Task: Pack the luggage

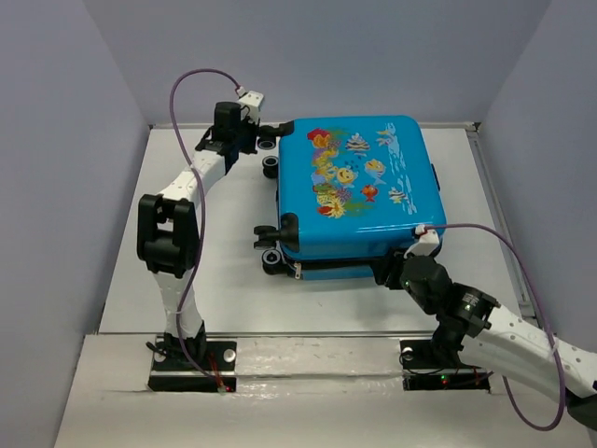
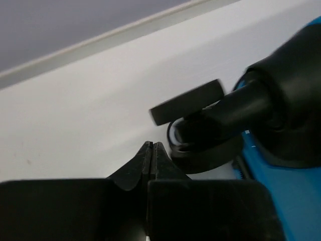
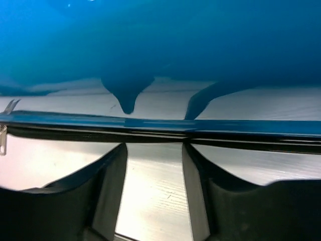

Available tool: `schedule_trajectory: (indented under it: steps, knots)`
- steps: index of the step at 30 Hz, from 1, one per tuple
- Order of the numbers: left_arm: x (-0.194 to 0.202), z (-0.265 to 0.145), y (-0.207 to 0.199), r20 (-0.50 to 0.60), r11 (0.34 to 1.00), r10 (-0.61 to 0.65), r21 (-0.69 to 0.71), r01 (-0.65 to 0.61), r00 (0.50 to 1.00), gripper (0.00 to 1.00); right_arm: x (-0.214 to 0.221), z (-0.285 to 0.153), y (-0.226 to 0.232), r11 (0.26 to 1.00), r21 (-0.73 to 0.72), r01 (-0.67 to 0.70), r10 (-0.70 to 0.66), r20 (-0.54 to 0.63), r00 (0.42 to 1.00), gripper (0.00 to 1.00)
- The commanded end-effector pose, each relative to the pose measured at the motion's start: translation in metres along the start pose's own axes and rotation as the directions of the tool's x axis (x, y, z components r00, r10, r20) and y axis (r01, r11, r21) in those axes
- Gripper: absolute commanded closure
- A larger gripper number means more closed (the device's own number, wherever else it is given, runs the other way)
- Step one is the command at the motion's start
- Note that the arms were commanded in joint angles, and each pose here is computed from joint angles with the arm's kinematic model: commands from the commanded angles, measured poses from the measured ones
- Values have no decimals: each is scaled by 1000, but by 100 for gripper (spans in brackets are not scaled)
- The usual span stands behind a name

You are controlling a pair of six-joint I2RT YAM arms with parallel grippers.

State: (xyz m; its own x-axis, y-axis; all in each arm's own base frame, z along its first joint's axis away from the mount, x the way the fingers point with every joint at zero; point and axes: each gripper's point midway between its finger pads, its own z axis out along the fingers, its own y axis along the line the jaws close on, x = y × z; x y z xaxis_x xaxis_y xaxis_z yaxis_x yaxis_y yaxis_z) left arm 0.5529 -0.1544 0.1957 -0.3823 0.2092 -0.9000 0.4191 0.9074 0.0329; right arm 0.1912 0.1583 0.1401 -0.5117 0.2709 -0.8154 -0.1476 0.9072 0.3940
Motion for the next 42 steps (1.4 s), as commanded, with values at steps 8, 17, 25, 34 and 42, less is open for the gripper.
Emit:
schedule_trajectory:
  steps: [8,17,25,34,42]
  knots:
    - [51,-14,20,-34,960,-190,-214,179,981,94,-52,14,-48,979,191,-64,40,125,991,72]
    - [-26,-77,29,233,887,-372,-195,418,899,94,-111,39,-110,939,245,-242,188,226,956,65]
    - [-44,-123,36,290,876,-391,-176,450,874,92,-183,92,-131,943,158,-291,242,272,931,46]
    - [9,-130,13,64,928,-337,-144,343,939,21,-250,163,-104,984,-30,-177,180,200,963,30]
    - [40,-165,24,52,920,-292,-257,295,955,2,-236,165,-88,977,-120,-175,190,127,974,24]
